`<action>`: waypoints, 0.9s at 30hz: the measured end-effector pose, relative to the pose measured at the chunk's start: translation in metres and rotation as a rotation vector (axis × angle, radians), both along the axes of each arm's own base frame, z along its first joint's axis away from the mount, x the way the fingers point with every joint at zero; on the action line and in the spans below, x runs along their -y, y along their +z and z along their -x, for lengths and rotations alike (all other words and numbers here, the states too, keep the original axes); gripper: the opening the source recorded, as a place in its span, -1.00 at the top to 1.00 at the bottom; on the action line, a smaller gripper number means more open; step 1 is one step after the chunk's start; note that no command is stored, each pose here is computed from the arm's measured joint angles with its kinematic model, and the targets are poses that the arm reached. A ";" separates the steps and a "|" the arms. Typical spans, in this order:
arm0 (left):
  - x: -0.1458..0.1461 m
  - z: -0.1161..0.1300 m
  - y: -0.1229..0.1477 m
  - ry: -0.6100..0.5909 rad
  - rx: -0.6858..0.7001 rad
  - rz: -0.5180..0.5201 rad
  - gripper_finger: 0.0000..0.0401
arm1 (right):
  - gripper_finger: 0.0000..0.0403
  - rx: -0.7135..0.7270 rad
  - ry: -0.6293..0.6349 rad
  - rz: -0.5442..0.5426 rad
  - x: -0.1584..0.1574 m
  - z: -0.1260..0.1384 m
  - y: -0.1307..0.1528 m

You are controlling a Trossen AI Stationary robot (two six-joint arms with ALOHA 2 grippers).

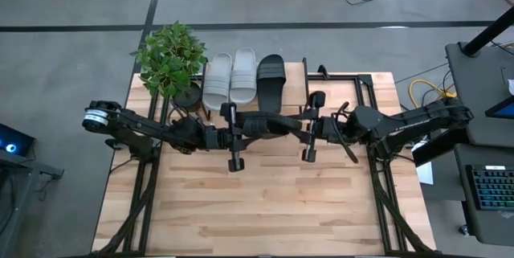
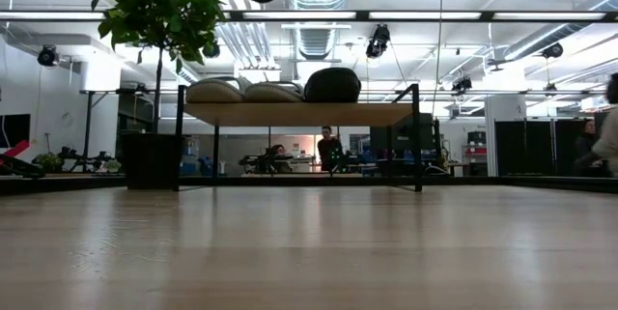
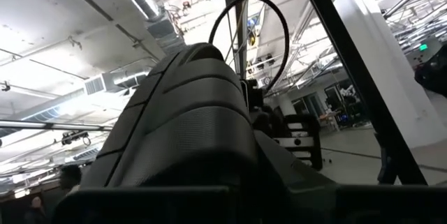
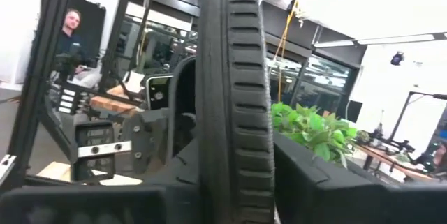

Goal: Pick and place slides into the shelf
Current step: Put the black slipper on the shelf

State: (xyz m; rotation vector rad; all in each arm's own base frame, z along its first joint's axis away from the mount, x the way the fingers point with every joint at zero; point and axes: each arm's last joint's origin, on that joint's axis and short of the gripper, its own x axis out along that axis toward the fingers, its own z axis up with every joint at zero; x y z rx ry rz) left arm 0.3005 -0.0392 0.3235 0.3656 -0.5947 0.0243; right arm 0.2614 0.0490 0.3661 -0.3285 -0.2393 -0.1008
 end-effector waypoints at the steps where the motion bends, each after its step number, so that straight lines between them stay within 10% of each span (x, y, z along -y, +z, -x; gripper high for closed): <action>1: 0.000 0.000 0.000 0.000 -0.003 -0.001 1.00 | 0.58 0.001 -0.005 0.000 0.000 0.000 0.001; 12: 0.000 -0.001 -0.004 0.003 -0.023 -0.001 0.91 | 0.77 -0.009 -0.059 0.039 0.001 0.000 0.000; 27: -0.004 0.001 -0.008 0.183 -0.155 -0.078 -0.19 | 0.77 -0.152 -0.121 -0.104 0.023 0.050 0.026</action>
